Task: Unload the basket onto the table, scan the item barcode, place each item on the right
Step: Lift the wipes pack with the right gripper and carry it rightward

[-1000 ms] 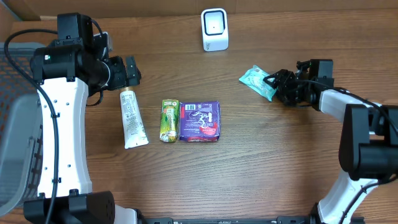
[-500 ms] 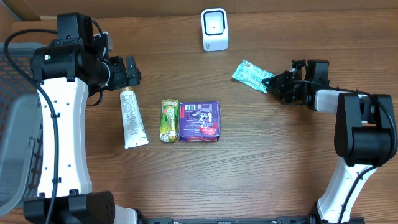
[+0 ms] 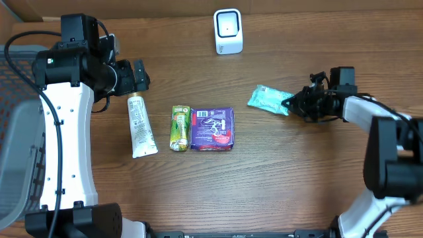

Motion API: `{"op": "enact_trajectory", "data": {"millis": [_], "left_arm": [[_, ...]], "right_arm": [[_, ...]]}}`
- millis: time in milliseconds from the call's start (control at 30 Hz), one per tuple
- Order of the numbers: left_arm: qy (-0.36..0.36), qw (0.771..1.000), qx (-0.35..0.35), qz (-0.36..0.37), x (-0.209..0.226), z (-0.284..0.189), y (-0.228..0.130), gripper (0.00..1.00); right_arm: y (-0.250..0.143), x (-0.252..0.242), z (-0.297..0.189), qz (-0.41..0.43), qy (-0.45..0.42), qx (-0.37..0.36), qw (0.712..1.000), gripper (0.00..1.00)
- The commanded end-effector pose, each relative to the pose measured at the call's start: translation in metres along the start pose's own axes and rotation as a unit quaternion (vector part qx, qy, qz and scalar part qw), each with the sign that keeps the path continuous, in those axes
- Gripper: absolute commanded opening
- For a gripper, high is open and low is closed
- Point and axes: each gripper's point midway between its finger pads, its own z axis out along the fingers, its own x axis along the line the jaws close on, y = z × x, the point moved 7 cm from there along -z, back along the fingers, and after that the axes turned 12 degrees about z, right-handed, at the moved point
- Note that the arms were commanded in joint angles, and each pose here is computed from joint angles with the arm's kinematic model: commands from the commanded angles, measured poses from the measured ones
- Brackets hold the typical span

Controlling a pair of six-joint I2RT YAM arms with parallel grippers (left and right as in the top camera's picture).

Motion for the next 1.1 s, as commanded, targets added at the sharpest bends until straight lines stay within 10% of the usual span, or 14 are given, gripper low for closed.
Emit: {"op": "enact_trajectory", "data": {"millis": [0, 1067], "left_arm": [[-0.004, 1.0, 0.002, -0.001, -0.001, 0.003, 0.002, 1.0], [-0.004, 1.0, 0.002, -0.001, -0.001, 0.003, 0.002, 1.0]], "right_arm": [[-0.009, 0.034, -0.036, -0.084, 0.02, -0.023, 0.996, 0.04], [-0.102, 0.196, -0.189, -0.334, 0.202, 0.036, 0.92, 0.04]]}}
